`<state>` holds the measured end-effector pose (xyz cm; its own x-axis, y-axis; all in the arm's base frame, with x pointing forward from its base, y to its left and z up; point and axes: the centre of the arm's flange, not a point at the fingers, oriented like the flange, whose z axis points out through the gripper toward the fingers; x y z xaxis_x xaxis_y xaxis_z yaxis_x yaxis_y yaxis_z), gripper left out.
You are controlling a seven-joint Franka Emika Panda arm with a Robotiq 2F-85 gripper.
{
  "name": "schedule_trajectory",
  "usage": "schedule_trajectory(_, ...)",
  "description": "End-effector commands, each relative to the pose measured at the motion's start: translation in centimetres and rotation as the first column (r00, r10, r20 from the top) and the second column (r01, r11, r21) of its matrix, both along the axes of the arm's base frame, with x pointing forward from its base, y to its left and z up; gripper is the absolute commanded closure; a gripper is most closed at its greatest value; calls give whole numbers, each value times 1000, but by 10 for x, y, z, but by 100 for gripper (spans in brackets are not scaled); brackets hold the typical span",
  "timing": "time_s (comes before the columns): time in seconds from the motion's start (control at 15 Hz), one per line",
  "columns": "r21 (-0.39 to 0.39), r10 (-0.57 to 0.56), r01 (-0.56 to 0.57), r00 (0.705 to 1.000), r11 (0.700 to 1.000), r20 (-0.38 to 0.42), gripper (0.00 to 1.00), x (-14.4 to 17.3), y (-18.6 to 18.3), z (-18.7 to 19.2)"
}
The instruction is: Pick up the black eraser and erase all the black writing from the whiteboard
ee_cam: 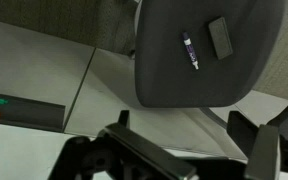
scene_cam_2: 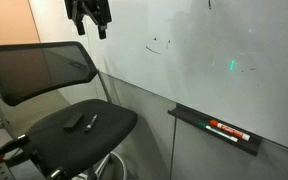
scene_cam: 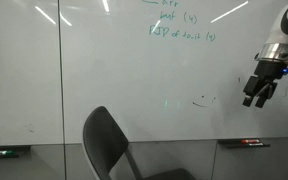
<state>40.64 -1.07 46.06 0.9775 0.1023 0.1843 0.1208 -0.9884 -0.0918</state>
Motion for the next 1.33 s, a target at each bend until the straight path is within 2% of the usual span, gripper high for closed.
schedule_trajectory(0.0, 0, 0, 0, 1000, 1000, 4, 0, 1, 0, 2)
schedule_trajectory(0.4, 0, -1, 1, 1000, 1000, 18, 0, 2, 0, 8)
schedule_trajectory(0.53, -13, 35, -35, 999, 999, -13, 0, 3, 15, -7)
schedule_trajectory(0.93, -31, 194, -199, 974, 980, -122, 0, 32, 101, -86)
schedule_trajectory(1.07, -37, 253, -260, 957, 965, -142, 0, 41, 130, -113)
schedule_trajectory(1.27, -92, 312, -330, 935, 939, -169, 0, 56, 165, -161)
